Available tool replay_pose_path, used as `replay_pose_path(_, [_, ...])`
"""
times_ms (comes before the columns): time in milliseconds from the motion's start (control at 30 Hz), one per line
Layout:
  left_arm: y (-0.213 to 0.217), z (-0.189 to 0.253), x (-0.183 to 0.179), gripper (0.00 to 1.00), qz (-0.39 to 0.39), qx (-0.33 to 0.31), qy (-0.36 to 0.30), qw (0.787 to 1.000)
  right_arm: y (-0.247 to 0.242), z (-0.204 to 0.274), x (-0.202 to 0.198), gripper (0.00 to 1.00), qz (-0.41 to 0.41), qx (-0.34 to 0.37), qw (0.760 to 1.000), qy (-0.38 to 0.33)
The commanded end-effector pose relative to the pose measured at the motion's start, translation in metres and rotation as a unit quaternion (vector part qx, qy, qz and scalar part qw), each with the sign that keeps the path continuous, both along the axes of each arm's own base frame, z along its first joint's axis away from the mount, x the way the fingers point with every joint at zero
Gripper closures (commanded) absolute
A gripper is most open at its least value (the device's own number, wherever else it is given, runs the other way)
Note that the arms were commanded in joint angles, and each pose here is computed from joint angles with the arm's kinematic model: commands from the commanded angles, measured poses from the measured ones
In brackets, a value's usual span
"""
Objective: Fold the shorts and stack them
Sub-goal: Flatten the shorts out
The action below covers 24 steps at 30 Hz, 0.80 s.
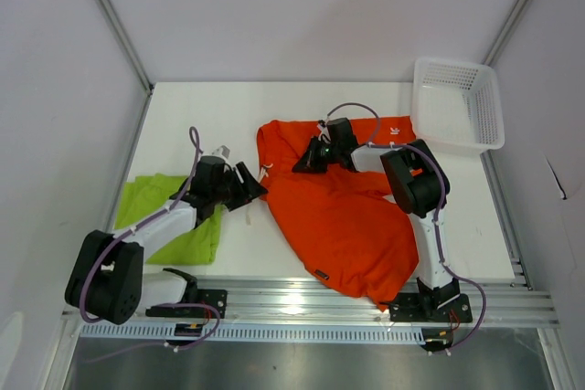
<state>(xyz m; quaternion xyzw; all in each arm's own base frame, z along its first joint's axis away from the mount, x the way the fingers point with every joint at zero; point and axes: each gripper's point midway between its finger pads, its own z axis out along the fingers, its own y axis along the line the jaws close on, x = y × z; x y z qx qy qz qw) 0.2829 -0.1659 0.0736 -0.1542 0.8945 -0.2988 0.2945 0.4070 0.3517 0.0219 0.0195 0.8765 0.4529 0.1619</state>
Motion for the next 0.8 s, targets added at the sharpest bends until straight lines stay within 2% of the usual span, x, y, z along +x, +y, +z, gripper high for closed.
replay_pose_path(0, [-0.017,0.003,-0.002,0.33,-0.005,-0.051,-0.002,0.999,-0.002,-0.009,0.01,0.99,-0.01,-0.006,1.0,-0.004])
replay_pose_path(233, [-0.029,0.0,0.015,0.33,0.002,-0.075,0.009,0.997,-0.007,-0.007,0.013,0.99,-0.015,0.0,1.0,-0.004])
replay_pose_path(367, [-0.031,-0.02,0.026,0.32,0.012,-0.074,0.025,0.997,-0.007,-0.002,0.013,1.0,-0.017,0.005,1.0,-0.007])
replay_pose_path(567, [-0.028,-0.029,0.045,0.33,0.028,-0.059,0.005,0.998,-0.003,-0.001,0.013,1.0,-0.012,0.007,1.0,-0.007])
replay_pose_path(767, [-0.019,-0.012,0.052,0.32,0.038,-0.041,-0.04,0.998,-0.001,-0.009,0.011,1.0,-0.005,0.001,1.0,-0.003])
